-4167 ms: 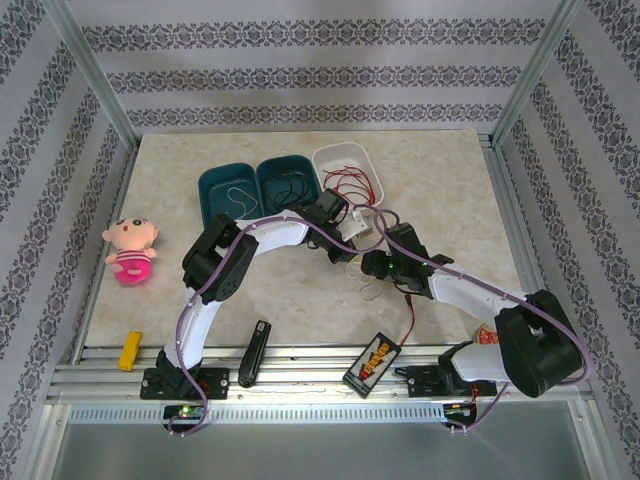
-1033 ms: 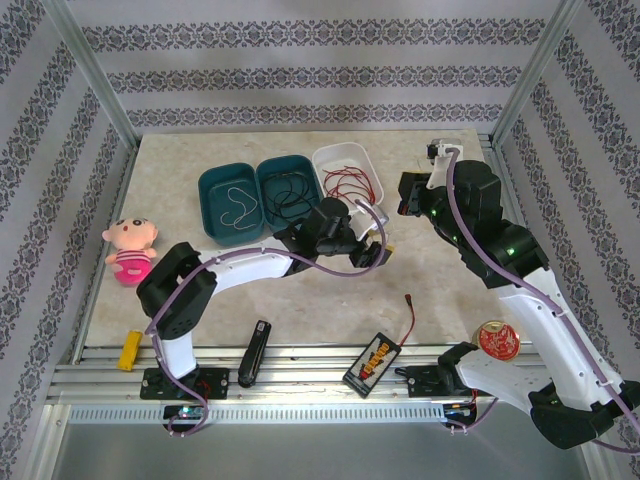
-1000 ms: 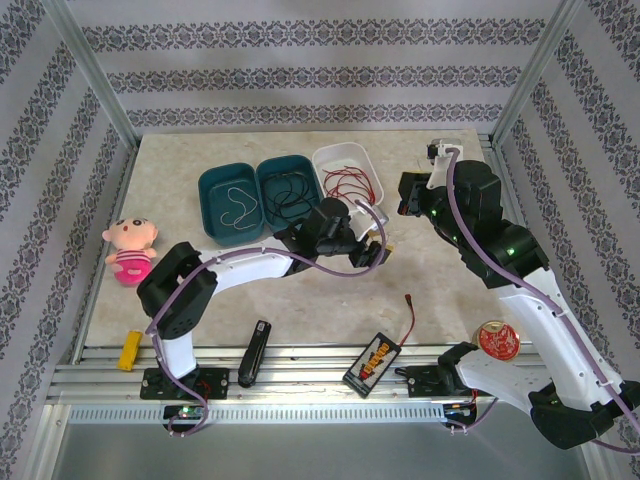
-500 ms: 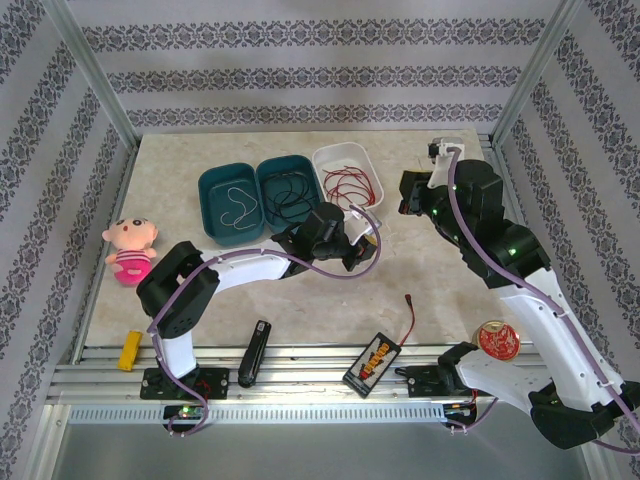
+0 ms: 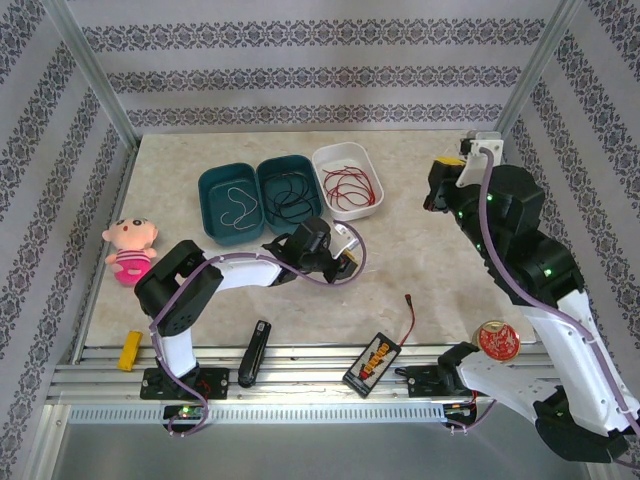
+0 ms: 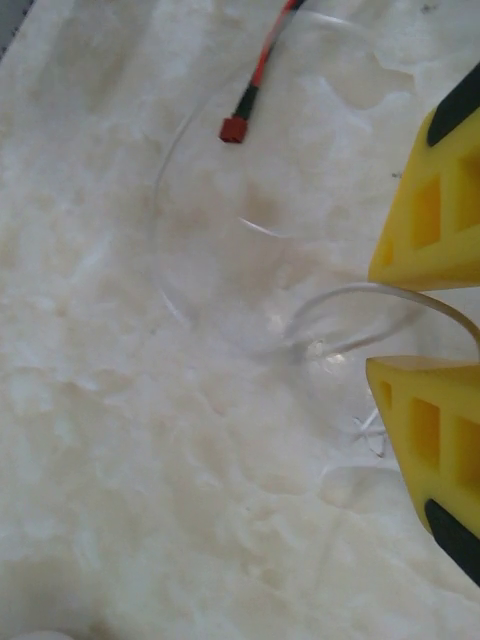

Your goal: Untangle the cables

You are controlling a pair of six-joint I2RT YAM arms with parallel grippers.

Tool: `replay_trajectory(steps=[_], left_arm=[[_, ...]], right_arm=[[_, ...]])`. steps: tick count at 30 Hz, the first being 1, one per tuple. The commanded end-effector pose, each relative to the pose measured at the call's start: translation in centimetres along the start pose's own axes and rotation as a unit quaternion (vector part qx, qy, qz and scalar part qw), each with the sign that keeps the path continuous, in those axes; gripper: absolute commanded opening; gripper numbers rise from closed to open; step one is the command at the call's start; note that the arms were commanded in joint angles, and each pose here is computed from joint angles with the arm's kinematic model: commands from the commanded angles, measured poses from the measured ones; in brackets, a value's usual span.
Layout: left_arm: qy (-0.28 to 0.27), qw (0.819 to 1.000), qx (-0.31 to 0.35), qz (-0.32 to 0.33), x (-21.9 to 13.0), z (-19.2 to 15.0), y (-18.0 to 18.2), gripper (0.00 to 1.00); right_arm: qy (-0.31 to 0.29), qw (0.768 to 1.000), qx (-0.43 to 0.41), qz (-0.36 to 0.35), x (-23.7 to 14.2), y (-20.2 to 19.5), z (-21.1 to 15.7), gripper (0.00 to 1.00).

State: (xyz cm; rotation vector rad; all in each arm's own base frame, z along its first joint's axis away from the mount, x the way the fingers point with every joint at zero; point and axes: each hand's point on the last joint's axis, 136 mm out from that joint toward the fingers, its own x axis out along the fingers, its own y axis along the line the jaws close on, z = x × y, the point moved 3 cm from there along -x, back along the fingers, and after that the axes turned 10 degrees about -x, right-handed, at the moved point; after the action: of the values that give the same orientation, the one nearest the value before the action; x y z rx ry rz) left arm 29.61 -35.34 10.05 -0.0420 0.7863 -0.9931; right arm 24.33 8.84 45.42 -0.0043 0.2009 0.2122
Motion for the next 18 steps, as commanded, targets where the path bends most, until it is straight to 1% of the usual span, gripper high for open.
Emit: replay_trajectory(steps=[1, 5, 9, 11, 15, 17, 18], left_arm=[[-0.001, 1.000, -0.010, 0.000, -0.9, 0.2, 0.2, 0.24], [-0.005, 1.000, -0.015, -0.002, -0.9, 0.4, 0.3, 0.25], [-0.004, 1.000, -0.015, -0.001, -0.6, 0.7, 0.5, 0.23], [-0.010, 1.000, -0.016, -0.002, -0.5, 1.0, 0.6, 0.25], [-0.045, 0.999, 0.000, -0.015, -0.6, 2.6, 0.0, 0.56], [-0.071, 0.997, 0.014, -0.020, -0.8, 4.0, -0.3, 0.70], [-0.094, 0.995, 0.024, -0.023, -1.0, 4.9, -0.5, 0.77]], right_arm=[[-0.031, 0.999, -0.008, -0.017, -0.7, -0.5, 1.6, 0.00], [-0.029, 0.999, -0.013, -0.014, -0.6, -0.4, 1.8, 0.00], [-0.045, 0.999, -0.021, -0.010, -1.2, -0.3, 3.3, 0.00], [-0.049, 0.999, -0.019, 0.000, -1.3, -0.1, 3.6, 0.00], [-0.047, 0.999, -0.015, 0.011, -1.1, 0.3, 3.6, 0.00], [-0.045, 0.999, -0.014, 0.013, -1.0, 0.4, 3.6, 0.00], [-0.045, 0.999, -0.013, 0.016, -1.1, 0.5, 3.7, 0.00]])
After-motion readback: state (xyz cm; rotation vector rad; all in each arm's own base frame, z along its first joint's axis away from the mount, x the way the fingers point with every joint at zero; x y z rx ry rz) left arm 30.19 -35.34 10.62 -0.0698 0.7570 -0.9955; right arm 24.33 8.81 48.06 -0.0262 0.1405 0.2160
